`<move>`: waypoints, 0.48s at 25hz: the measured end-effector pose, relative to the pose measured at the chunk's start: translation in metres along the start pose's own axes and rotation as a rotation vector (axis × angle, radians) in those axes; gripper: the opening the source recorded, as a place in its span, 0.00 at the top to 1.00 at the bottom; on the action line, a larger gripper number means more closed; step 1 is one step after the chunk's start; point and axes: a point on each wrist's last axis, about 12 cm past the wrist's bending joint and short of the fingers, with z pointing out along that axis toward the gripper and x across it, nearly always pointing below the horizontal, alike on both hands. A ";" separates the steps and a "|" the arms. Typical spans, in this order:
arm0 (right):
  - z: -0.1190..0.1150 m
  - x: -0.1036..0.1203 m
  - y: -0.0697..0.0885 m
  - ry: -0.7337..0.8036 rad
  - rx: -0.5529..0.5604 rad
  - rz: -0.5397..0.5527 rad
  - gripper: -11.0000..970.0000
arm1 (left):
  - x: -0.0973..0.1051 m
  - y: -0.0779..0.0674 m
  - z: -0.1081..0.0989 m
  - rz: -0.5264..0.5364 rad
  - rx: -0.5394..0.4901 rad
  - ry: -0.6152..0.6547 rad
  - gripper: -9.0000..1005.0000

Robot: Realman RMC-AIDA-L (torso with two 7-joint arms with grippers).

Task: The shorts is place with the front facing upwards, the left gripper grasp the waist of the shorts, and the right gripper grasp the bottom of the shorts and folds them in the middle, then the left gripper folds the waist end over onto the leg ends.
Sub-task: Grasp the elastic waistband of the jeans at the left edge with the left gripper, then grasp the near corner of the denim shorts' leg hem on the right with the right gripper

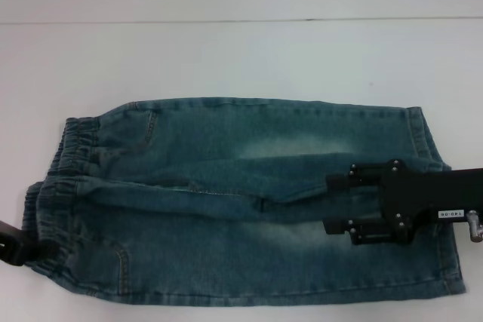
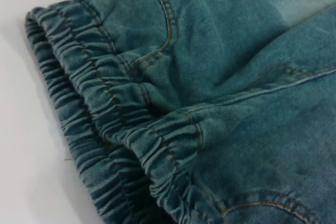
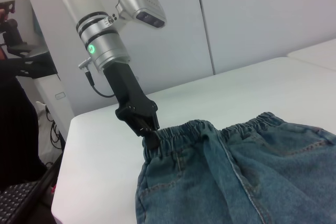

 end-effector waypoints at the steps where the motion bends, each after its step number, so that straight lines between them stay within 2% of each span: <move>1: 0.000 0.000 0.000 0.001 0.000 0.001 0.25 | -0.001 0.000 0.000 0.000 0.002 -0.001 0.85; 5: -0.003 -0.004 -0.002 0.001 -0.004 0.021 0.25 | -0.004 -0.001 -0.001 -0.008 0.006 -0.008 0.96; 9: -0.016 -0.017 -0.010 0.035 -0.009 0.104 0.25 | -0.010 -0.001 -0.002 -0.018 0.003 -0.012 0.96; 12: -0.035 -0.030 -0.013 0.079 -0.041 0.166 0.25 | -0.015 -0.001 -0.002 -0.013 0.001 -0.014 0.96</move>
